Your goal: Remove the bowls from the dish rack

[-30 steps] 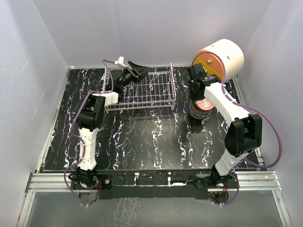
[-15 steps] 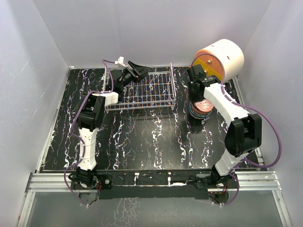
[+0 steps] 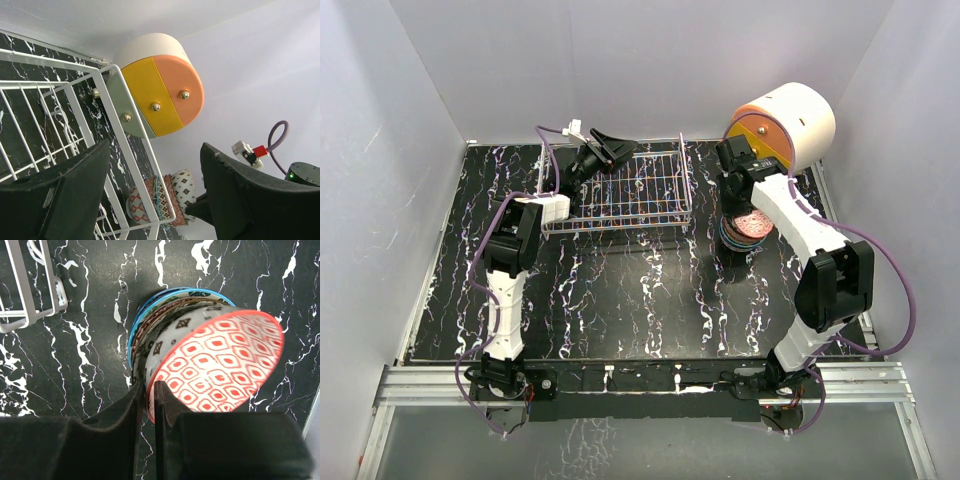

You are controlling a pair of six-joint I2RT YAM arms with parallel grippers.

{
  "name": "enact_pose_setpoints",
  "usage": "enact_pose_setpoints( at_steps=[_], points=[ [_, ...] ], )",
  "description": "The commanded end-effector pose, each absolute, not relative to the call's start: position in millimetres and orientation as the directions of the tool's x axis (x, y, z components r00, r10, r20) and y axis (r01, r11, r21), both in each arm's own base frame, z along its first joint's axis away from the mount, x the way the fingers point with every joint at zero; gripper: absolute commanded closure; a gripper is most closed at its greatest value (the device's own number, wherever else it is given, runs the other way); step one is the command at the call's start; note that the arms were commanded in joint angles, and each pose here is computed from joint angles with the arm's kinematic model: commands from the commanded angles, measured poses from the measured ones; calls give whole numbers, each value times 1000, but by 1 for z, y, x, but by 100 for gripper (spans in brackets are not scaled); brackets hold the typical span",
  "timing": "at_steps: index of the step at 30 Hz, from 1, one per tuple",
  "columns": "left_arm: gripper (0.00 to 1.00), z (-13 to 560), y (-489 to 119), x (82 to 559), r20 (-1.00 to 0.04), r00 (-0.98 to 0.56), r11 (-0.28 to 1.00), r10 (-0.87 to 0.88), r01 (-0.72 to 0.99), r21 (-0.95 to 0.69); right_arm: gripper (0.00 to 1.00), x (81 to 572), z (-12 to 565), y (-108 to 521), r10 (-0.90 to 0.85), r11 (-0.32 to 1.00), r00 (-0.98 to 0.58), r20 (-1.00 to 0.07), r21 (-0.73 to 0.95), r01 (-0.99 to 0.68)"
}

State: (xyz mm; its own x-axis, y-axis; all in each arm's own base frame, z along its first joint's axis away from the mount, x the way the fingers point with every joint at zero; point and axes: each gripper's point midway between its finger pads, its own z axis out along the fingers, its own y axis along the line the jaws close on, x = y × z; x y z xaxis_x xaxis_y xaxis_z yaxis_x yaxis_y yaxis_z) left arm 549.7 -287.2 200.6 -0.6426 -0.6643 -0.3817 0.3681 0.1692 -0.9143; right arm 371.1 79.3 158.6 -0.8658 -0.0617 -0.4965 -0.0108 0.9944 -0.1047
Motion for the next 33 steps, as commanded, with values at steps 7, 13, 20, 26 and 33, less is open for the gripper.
enact_pose_setpoints(
  at_steps=[7, 13, 20, 26, 33],
  points=[
    [30, 213, -291, 543, -408, -634, 149, -658, 421, -895, 64, 382, 182, 81, -67, 996, -820, -568, -93, -17],
    [30, 211, -291, 543, -409, -634, 152, -657, 420, -895, 64, 389, 205, 78, -50, 996, -770, -636, -93, 12],
    [30, 210, -291, 543, -423, -631, 168, -651, 423, -890, 69, 394, 223, 82, -18, 999, -710, -704, -46, 21],
    [29, 209, -293, 545, -519, -613, 296, -596, 433, -851, 67, 403, 242, 98, 18, 999, -625, -781, 45, -28],
    [19, 213, -296, 543, -772, -503, 633, -390, 463, -621, 60, 424, 255, 128, 64, 981, -568, -821, 157, -117]
  ],
)
